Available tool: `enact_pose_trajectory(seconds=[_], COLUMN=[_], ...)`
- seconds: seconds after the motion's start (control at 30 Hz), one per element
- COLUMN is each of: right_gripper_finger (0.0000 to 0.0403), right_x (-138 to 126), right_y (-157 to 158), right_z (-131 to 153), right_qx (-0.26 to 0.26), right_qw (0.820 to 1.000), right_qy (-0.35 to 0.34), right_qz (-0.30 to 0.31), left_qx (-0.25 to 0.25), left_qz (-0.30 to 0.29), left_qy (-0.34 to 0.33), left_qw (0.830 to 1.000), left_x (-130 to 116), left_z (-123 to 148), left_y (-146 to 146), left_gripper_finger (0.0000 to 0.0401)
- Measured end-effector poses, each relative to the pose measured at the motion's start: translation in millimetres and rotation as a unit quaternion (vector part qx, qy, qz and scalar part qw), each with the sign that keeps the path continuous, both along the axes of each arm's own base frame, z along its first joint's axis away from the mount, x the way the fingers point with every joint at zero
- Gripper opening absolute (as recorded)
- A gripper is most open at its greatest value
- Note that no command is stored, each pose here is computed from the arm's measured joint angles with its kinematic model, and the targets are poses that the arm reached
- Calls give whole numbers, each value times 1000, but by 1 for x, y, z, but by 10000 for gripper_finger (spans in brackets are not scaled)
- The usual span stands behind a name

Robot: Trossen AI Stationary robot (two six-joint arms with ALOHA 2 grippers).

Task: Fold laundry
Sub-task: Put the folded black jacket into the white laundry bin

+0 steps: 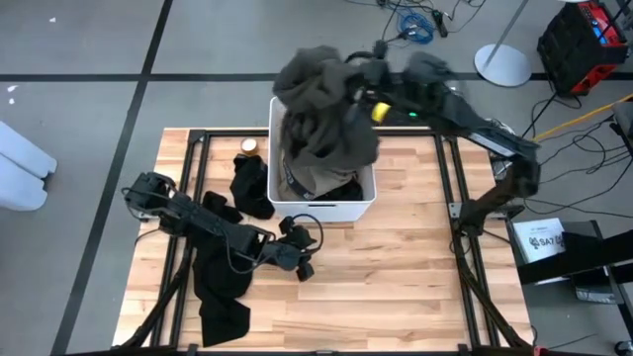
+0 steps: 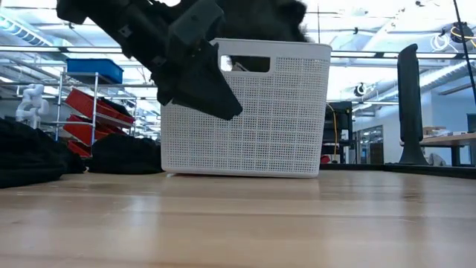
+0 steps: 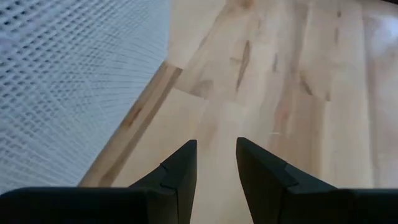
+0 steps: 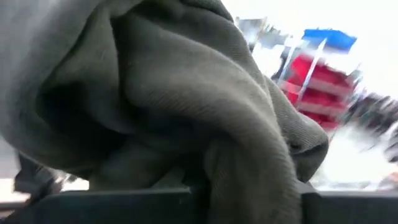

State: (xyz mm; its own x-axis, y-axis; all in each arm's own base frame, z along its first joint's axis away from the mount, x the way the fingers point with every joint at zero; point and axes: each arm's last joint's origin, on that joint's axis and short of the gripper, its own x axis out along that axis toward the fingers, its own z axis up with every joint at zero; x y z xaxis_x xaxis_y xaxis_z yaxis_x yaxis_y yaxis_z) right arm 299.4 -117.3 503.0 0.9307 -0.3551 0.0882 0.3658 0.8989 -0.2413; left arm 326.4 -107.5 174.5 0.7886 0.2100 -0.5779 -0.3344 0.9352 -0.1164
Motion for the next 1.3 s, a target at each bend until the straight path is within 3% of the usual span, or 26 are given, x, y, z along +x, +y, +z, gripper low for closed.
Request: enact_pose_trajectory(seconds=[0.27,0.37,0.57,0.9,1.17,1.3], right_gripper_finger=[39,39,39,38,37,37], right_x=[43,48,61,108,119,119], right_y=[-45,-57,-70,-79,-78,-82], right_z=[-66,-96,-157,-249,-315,-321], right_qx=[94,136,197,199,226,233], right_qw=[988,968,909,863,799,795], right_qy=[120,208,365,464,558,560], right_qz=[-25,-40,-47,-21,-11,-22], left_qx=[5,7,8,8,10,10], left_qz=[1,-3,-9,-6,-3,-2], left_qy=[13,20,23,20,19,19], left_qw=[1000,1000,1000,1000,1000,1000], left_x=[-2,-4,-5,-5,-5,-5], left_z=[-2,-3,-3,-3,-3,-3], left_y=[1,-2,-5,-5,-4,-4], left_gripper_finger=[121,121,121,121,121,121])
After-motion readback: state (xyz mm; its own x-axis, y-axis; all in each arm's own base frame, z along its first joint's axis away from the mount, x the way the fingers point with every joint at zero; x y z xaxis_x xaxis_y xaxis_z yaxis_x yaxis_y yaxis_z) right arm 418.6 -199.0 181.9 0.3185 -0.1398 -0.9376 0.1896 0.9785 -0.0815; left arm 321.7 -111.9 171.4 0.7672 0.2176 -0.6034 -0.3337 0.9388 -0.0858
